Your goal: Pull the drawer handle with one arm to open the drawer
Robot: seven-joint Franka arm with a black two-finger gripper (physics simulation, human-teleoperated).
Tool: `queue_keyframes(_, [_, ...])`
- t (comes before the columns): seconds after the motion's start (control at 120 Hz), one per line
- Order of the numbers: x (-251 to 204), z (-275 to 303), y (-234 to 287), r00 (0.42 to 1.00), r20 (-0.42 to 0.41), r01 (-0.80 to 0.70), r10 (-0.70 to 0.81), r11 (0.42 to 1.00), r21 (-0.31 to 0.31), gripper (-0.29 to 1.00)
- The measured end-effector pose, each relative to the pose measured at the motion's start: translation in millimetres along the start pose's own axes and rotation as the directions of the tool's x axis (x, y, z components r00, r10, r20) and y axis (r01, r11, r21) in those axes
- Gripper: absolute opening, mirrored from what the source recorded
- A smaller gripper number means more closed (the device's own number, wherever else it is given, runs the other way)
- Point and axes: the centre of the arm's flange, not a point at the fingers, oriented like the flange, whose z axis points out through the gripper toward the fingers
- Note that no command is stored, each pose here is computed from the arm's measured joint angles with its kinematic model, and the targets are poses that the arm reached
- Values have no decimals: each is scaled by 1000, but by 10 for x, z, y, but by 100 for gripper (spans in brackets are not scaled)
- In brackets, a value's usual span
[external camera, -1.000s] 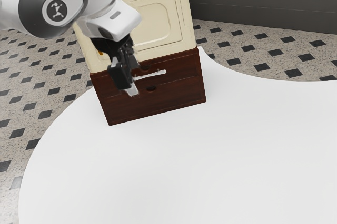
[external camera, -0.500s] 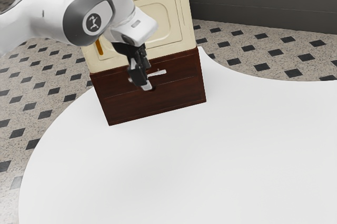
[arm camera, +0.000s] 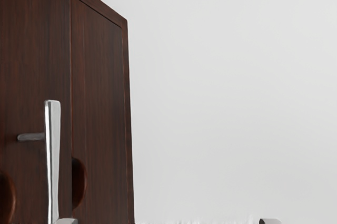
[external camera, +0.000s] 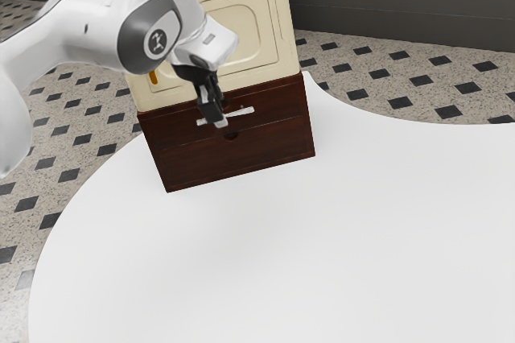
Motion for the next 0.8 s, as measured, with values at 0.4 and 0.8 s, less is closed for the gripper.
queue_keyframes(0.4, [-106,248,-221,999,25,33,-33,999,21,33])
queue_keyframes(0.8, [-33,485,-371,999,20,32,-33,998,60,27])
